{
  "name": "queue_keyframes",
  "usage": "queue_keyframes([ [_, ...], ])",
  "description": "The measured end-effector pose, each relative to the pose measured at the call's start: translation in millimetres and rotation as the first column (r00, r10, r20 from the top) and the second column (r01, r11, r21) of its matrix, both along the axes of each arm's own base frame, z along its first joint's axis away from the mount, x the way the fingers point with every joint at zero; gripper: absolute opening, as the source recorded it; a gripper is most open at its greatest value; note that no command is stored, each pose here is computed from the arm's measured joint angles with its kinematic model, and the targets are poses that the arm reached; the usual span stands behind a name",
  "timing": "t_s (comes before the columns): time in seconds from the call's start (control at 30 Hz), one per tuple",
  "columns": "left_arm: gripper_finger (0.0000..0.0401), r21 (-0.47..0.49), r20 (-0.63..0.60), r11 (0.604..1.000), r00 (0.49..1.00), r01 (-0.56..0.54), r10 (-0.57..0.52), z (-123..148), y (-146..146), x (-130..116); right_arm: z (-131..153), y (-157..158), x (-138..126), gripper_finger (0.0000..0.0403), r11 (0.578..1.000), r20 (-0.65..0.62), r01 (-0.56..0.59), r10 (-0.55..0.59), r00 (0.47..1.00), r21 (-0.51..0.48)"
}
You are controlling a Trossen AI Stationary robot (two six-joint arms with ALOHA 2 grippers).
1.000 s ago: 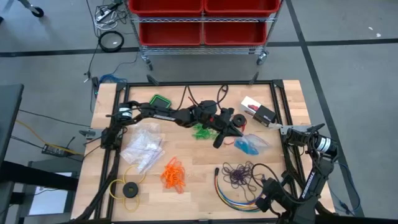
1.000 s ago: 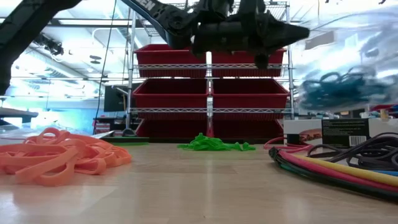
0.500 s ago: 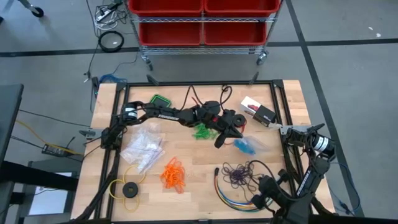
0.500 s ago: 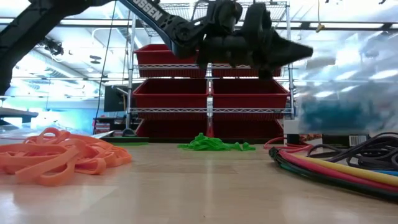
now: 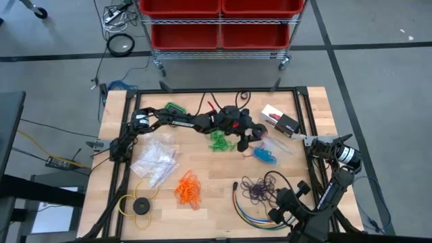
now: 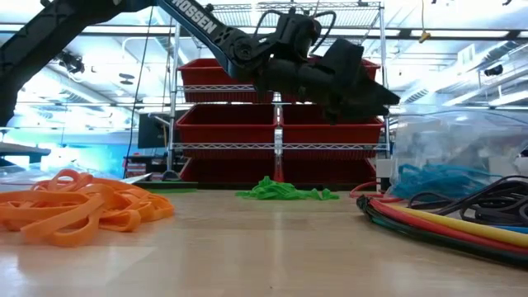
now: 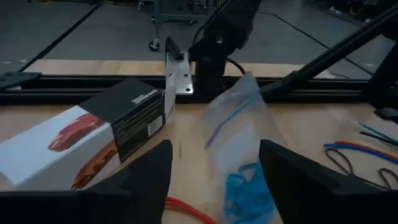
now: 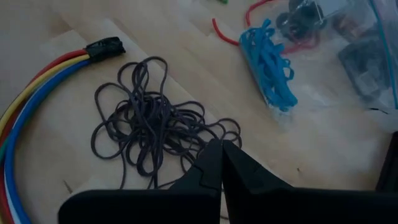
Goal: Sort rubber bands
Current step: Put the transparent zip bag on the middle right of the table
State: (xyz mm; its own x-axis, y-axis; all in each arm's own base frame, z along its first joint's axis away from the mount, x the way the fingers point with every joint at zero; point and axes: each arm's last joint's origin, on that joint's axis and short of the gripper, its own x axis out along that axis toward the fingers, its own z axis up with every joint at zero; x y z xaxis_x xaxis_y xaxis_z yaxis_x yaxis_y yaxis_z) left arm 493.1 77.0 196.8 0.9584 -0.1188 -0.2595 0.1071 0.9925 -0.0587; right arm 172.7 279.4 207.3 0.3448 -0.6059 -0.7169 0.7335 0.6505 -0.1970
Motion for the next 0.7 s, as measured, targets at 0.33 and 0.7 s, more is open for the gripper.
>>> queue_keyframes([
  [0.33,0.0253,0.083,-0.003,0.989,0.993,-0.121,0.122,-0.5,23.6,-3.9,0.8,-1.3,2.9,0.0001,1.0,0.038,-0.014,0.015,0.999,-0.02],
  [0.7,0.0253,0.065,-0.043,0.988,0.988,-0.142,0.145,3.1,44.7,-12.8,2.9,-1.4,13.2,0.0001,0.995,0.237,-0.063,0.078,0.968,-0.071],
])
